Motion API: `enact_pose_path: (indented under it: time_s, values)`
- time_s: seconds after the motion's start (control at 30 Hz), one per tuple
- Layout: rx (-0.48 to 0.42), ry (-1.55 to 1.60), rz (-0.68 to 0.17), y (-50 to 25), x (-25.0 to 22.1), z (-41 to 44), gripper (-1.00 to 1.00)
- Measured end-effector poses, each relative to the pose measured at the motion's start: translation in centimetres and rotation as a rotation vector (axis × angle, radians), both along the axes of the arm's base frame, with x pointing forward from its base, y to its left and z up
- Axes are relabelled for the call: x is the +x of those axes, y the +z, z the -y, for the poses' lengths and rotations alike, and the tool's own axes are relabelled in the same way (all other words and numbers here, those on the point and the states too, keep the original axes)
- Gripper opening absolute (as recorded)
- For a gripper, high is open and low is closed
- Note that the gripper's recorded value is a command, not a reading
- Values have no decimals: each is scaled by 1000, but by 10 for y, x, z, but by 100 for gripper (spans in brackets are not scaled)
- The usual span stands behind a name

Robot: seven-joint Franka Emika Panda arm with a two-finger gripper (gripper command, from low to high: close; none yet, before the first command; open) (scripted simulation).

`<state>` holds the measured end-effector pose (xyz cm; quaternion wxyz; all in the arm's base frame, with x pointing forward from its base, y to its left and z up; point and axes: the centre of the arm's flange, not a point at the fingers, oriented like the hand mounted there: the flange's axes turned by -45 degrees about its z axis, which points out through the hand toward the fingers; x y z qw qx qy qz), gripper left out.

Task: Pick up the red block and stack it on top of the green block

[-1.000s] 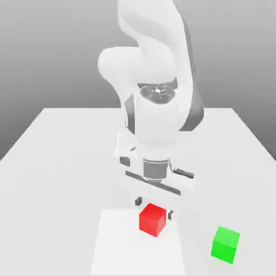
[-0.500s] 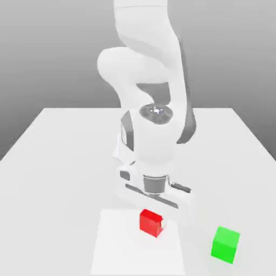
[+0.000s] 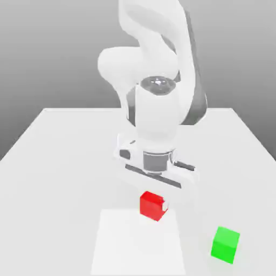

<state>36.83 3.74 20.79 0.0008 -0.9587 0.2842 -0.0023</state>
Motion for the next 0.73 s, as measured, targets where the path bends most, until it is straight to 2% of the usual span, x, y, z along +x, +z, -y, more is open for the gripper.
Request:
enact_pose_path:
  time_s: [0.4, 0.6, 0.63, 0.73]
  values:
    - [6, 84, -6, 36, 57, -155, -100]
    - [2, 76, -1, -14, 63, -165, -100]
    - [1, 77, -2, -22, 62, -165, 100]
    - [1, 77, -2, -22, 62, -165, 100]
